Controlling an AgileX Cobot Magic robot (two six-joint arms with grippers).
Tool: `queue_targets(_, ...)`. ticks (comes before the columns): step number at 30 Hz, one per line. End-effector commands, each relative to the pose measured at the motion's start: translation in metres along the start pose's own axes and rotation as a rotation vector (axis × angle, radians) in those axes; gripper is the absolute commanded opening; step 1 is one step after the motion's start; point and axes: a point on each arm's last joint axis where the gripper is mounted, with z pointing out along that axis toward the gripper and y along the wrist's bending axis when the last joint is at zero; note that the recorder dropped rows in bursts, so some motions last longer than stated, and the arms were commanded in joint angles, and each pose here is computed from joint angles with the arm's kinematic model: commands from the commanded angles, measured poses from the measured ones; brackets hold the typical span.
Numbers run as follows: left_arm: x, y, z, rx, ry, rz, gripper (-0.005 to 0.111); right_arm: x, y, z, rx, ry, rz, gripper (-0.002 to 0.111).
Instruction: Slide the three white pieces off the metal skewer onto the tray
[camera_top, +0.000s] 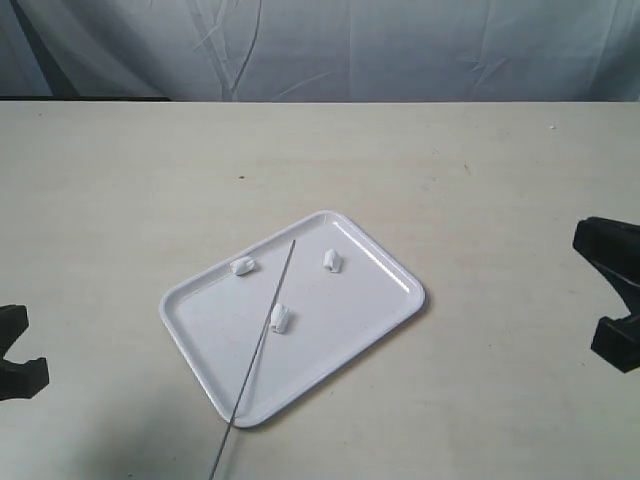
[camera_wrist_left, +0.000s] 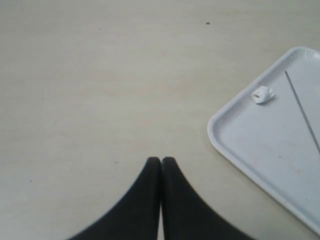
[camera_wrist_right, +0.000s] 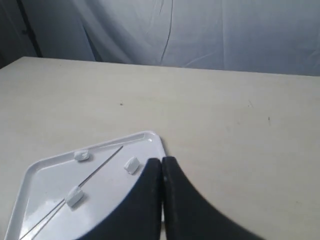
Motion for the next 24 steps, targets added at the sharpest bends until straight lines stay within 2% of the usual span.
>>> queue_targets(1,0.001,-0.001,-0.001,0.006,-0.002,0.005,0.0,-0.003,-0.002,0.0,0.019,-0.04,0.03,-0.001)
queue_targets(5,0.0,-0.001,-0.002,0.009,-0.015,0.019,0.0,-0.003,-0.002,0.0,0.019,-0.04,0.03,-0.001)
queue_targets(9,-0.007,0.003,-0.009,-0.028,-0.127,0.253,0.0,-0.003,-0.002,0.0,0.02,-0.04,0.023,-0.001)
queue_targets(11,-0.013,0.006,-0.016,-0.066,-0.2,0.32,0.0,0.0,-0.002,-0.001,0.021,-0.022,-0.077,-0.001)
queue_targets(13,-0.018,0.011,-0.025,-0.115,-0.281,0.288,0.0,0.006,-0.006,-0.005,0.049,-0.023,-0.144,-0.001)
queue_targets(16,-0.023,0.021,-0.043,-0.208,-0.424,0.13,0.0,0.018,-0.015,-0.011,0.137,-0.028,-0.134,-0.001)
queue_targets(18,-0.023,0.024,-0.053,-0.245,-0.496,0.078,0.0,0.027,-0.023,-0.014,0.21,-0.03,-0.113,-0.001)
queue_targets(21,-0.022,0.022,-0.062,-0.255,-0.556,0.064,0.0,0.041,-0.03,-0.019,0.292,-0.044,-0.092,-0.001)
queue_targets(24,-0.02,0.018,-0.066,-0.222,-0.571,0.088,0.0,0.05,-0.034,-0.025,0.36,-0.079,-0.09,-0.001)
